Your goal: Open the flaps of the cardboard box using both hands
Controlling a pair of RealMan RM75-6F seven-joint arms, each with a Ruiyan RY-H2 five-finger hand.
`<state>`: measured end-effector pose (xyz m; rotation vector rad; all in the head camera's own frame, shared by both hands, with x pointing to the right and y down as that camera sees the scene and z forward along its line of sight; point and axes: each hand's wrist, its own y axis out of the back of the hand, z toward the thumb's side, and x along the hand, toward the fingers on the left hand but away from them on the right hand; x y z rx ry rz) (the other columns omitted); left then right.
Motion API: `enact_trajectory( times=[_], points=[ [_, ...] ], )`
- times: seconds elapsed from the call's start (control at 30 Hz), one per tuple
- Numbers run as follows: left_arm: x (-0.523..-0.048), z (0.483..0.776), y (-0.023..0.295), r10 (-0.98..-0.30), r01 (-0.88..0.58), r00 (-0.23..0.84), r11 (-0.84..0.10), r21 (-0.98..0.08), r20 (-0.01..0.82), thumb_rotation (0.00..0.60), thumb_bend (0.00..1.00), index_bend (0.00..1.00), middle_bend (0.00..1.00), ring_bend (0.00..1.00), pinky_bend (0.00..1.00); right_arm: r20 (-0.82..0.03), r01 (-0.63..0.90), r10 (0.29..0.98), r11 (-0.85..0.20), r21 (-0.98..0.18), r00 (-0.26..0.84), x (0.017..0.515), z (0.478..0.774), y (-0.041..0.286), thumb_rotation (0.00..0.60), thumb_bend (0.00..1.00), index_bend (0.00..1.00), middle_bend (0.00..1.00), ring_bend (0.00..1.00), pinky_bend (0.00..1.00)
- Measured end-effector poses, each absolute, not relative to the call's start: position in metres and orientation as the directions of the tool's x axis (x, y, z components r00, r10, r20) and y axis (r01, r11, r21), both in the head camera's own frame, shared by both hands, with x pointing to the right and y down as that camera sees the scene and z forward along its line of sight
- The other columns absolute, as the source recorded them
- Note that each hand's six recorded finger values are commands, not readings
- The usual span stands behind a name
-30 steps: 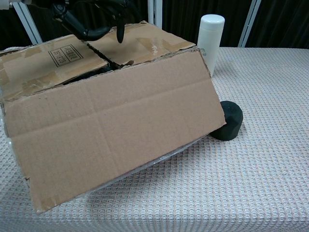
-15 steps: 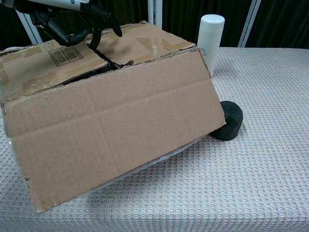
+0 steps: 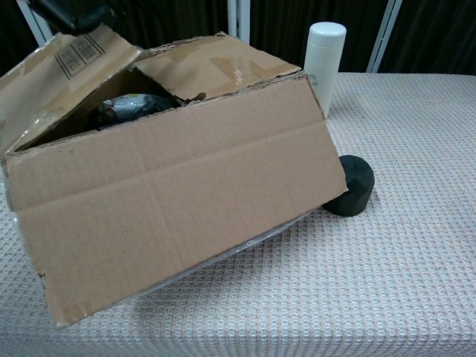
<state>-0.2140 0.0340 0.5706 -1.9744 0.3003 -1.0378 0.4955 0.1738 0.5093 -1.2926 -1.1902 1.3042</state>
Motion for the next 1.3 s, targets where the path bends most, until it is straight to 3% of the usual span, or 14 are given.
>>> enact_trajectory(
  times=[0.2, 0.43, 0.8, 1.3],
  points=[
    [-0.236, 0.542, 0.029, -0.599, 0.150, 0.594, -0.573, -0.805, 0.537, 0.494, 0.74, 0.14, 0.55, 0.12, 0.22, -0.125, 0.016, 0.992, -0.125, -0.992, -0.014, 0.489, 0.514, 0.169, 0.600, 0.29, 0.00, 0.00, 0.00, 0.00],
    [-0.269, 0.530, 0.042, -0.636, 0.126, 0.544, -0.584, -0.802, 0.548, 0.497, 0.74, 0.13, 0.55, 0.13, 0.22, -0.112, 0.007, 0.993, -0.112, -0.994, 0.040, 0.470, 0.512, 0.160, 0.600, 0.29, 0.00, 0.00, 0.00, 0.00],
    [-0.309, 0.489, 0.048, -0.721, 0.033, 0.511, -0.527, -0.849, 0.468, 0.496, 0.74, 0.12, 0.54, 0.14, 0.22, -0.122, 0.004, 0.991, -0.122, -0.993, 0.062, 0.456, 0.517, 0.160, 0.600, 0.29, 0.00, 0.00, 0.00, 0.00],
    [-0.360, 0.480, 0.073, -0.741, 0.027, 0.401, -0.578, -0.816, 0.538, 0.496, 0.74, 0.11, 0.59, 0.17, 0.22, -0.107, -0.006, 0.993, -0.107, -0.994, 0.058, 0.454, 0.509, 0.162, 0.600, 0.29, 0.00, 0.00, 0.00, 0.00]
  ],
)
